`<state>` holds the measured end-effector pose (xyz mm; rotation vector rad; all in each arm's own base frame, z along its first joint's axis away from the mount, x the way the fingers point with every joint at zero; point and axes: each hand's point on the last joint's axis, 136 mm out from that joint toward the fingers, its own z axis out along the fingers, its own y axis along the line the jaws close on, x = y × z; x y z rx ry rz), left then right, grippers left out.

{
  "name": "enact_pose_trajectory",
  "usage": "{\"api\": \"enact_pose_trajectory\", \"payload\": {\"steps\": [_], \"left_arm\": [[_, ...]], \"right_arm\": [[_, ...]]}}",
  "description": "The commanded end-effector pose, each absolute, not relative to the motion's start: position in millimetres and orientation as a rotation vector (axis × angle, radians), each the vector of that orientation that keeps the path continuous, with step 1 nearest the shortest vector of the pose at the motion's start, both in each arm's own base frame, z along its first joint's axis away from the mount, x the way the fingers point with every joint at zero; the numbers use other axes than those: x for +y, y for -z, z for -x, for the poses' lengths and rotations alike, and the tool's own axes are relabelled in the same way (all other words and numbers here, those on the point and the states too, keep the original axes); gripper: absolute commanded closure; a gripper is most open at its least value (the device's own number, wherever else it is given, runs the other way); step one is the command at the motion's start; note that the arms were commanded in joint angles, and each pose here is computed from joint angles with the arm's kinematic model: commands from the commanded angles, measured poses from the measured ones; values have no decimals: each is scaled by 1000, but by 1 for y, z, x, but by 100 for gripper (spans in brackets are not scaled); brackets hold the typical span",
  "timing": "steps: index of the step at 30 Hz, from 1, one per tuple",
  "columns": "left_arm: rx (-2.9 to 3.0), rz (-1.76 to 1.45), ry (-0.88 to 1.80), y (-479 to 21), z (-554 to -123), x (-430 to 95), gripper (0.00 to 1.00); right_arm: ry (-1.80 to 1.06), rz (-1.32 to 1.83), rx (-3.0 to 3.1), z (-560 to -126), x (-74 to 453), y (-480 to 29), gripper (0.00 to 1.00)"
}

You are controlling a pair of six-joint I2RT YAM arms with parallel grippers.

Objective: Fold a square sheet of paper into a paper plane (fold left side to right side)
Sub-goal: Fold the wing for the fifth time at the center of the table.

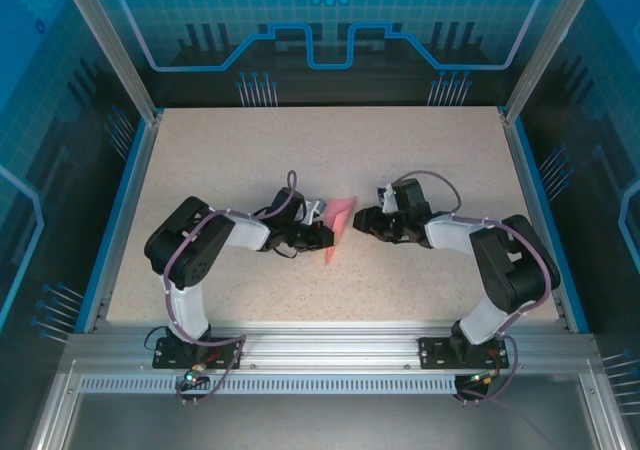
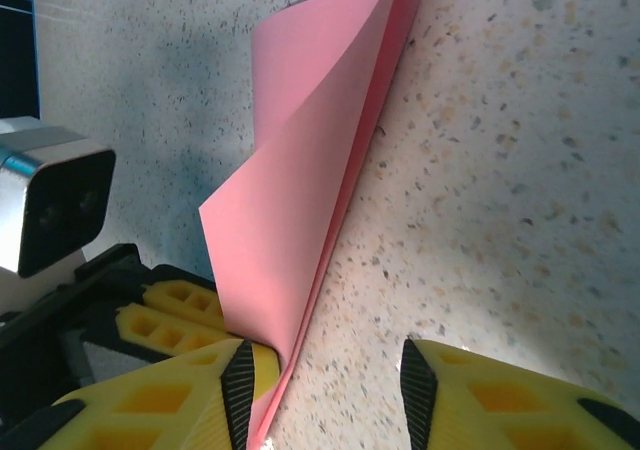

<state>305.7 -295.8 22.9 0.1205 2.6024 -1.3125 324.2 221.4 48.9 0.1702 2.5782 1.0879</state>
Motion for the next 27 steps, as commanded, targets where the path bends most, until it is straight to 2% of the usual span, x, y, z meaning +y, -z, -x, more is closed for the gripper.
{"api": "enact_pose_trajectory", "payload": {"steps": [1, 9, 19, 27], "left_arm": [[2550, -123, 1375, -35, -308, -298, 90], [2552, -100, 1383, -33, -309, -295, 90], [2554, -80, 1396, -30, -310, -295, 89], [2559, -75, 1394, -29, -310, -294, 75]], "right_arm": [[-1115, -176, 2552, -337, 237, -52, 55], [-1119, -196, 2596, -347, 250, -41, 56], [-1106, -220, 2659, -354, 262, -26, 62], [-1064, -251, 2731, -347, 259, -10, 63]]}}
